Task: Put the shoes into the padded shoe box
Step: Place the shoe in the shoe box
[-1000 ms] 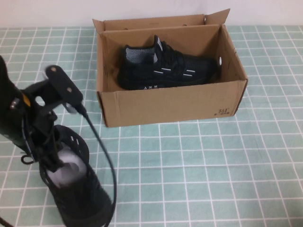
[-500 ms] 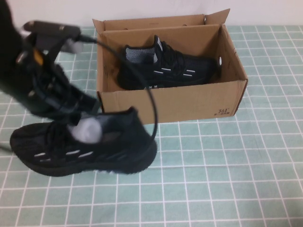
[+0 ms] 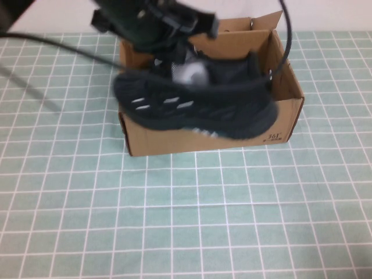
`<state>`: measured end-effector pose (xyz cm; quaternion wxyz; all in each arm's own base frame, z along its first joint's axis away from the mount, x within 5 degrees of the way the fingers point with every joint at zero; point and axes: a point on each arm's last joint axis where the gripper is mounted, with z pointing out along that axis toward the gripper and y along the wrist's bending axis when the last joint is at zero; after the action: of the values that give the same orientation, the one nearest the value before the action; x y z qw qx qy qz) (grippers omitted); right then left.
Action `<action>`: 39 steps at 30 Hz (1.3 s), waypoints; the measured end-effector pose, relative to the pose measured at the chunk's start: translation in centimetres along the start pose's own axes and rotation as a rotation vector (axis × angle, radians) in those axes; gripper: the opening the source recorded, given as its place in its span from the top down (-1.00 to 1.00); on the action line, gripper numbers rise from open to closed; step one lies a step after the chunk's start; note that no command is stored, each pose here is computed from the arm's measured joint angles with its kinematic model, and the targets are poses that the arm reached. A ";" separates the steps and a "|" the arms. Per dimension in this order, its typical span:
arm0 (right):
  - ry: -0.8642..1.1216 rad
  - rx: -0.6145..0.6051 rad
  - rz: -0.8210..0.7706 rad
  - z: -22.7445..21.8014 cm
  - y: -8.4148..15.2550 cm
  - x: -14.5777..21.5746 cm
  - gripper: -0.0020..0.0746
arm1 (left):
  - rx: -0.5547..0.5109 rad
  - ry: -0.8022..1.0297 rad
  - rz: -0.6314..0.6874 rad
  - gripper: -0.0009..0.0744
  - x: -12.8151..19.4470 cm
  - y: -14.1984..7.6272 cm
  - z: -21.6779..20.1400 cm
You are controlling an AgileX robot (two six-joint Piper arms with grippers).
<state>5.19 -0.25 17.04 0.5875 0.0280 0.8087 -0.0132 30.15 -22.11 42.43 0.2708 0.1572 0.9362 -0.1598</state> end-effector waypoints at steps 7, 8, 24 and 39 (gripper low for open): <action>0.000 0.000 0.000 0.0 0.0 0.0 0.97 | 0.033 -0.092 -0.084 0.97 -3.9 -1.0 3.8; 0.000 0.000 0.000 0.0 0.0 0.0 0.97 | 0.039 -0.107 -0.096 0.97 -4.3 -1.1 4.2; 0.000 0.000 0.000 0.0 0.0 0.0 0.97 | 0.020 -0.195 -0.176 0.97 -6.2 -0.4 8.7; 0.000 0.000 0.000 0.0 0.0 0.0 0.97 | -0.002 -0.161 -0.189 0.97 -6.1 0.4 11.1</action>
<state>5.19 -0.25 17.04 0.5875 0.0280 0.8087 -0.0132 40.24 -27.29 36.84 0.3290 0.0548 0.9222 -0.1957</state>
